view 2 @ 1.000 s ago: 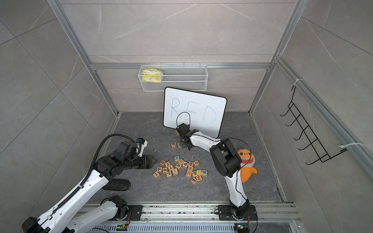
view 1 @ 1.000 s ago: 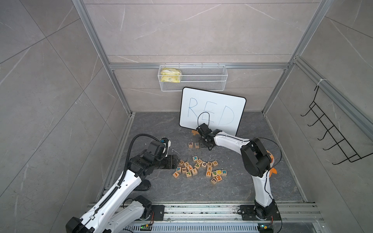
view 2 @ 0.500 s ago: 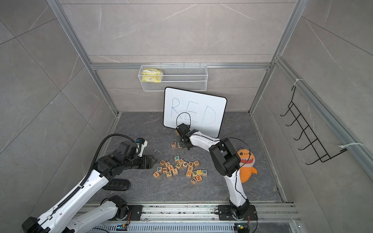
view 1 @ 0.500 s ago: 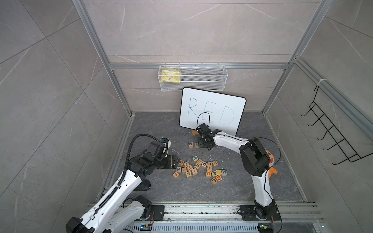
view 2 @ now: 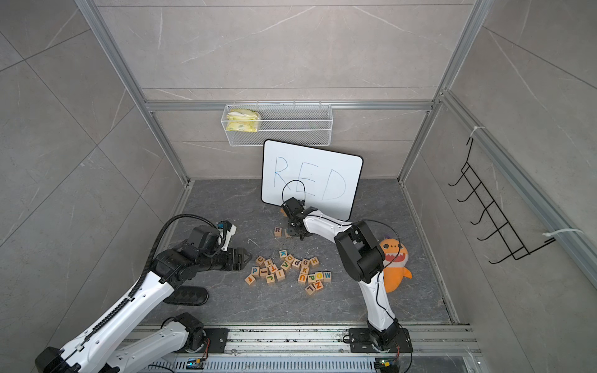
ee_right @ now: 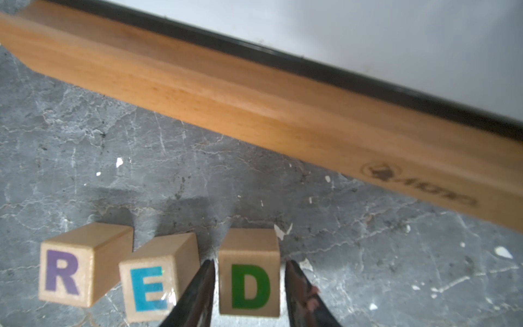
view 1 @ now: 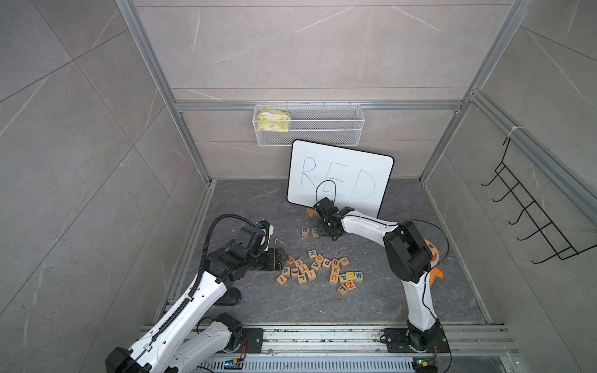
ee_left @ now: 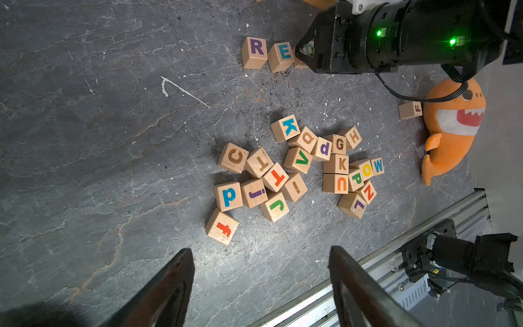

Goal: Assemble the uppercase word "red" with letter blocks
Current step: Place the letter block at the center of the board, then reset both arms

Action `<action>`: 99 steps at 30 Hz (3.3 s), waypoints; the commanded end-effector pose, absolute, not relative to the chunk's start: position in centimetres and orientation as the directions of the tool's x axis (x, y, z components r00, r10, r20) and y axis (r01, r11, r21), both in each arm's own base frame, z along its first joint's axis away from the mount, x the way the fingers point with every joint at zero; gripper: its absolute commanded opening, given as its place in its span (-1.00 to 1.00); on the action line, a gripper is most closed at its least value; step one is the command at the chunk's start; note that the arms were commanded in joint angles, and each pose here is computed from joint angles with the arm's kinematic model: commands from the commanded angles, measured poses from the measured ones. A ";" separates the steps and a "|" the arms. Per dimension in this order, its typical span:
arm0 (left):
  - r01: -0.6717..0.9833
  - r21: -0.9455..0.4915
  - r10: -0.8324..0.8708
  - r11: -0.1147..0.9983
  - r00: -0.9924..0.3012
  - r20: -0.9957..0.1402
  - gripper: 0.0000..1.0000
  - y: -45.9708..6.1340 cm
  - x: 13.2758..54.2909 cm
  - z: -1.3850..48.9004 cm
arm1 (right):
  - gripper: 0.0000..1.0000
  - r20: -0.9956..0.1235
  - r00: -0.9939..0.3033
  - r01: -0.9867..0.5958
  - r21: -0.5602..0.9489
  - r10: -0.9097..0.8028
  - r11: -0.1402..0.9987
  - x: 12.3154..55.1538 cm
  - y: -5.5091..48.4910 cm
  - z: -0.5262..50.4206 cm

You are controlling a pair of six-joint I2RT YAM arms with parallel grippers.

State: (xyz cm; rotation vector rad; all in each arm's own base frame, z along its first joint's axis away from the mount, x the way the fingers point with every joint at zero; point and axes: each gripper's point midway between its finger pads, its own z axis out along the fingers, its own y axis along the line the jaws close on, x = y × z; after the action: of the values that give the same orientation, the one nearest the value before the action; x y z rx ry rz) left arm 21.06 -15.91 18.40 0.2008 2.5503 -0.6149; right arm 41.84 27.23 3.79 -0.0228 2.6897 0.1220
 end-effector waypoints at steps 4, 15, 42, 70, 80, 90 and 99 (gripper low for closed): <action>0.275 -0.375 0.033 0.885 -0.842 -0.539 0.57 -15.9 21.6 19.0 | -0.13 -0.462 -0.887 -0.045 0.115 0.013 0.992 41.1 27.4 6.8; 0.239 -0.315 -0.003 0.918 -0.793 -0.610 0.58 -14.9 23.6 19.6 | -0.15 -0.648 -0.761 -0.140 0.205 0.027 0.969 33.9 23.0 17.3; 0.441 -0.264 0.092 0.858 -0.637 -0.766 0.99 -19.3 28.8 16.5 | 0.22 -0.915 -0.366 -0.011 0.185 0.168 0.983 24.7 8.4 25.1; -0.331 0.193 0.108 0.924 -0.260 -0.960 0.99 1.1 30.6 16.6 | 1.00 -0.983 -0.069 0.048 -0.175 -0.172 0.983 27.1 6.8 18.8; -0.330 0.076 -0.045 0.941 -0.343 -0.938 0.99 4.5 33.3 11.8 | 1.00 -0.957 -0.214 0.075 -0.216 -0.196 0.973 31.5 5.7 13.6; -0.334 0.073 -0.031 0.940 -0.296 -0.955 0.99 5.5 37.1 10.9 | 1.00 -0.963 -0.263 0.062 -0.074 -0.055 0.995 36.1 2.6 12.5; -0.251 0.056 -0.034 0.966 -0.341 -0.940 0.99 4.4 38.0 9.0 | 1.00 -0.961 -0.276 0.059 -0.048 -0.030 0.997 37.6 1.8 9.8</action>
State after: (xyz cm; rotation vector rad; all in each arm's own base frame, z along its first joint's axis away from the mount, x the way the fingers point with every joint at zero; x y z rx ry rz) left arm 36.54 4.56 7.10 -0.2258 2.0057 0.2567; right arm 36.44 1.35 8.43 0.0039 1.9192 -0.1408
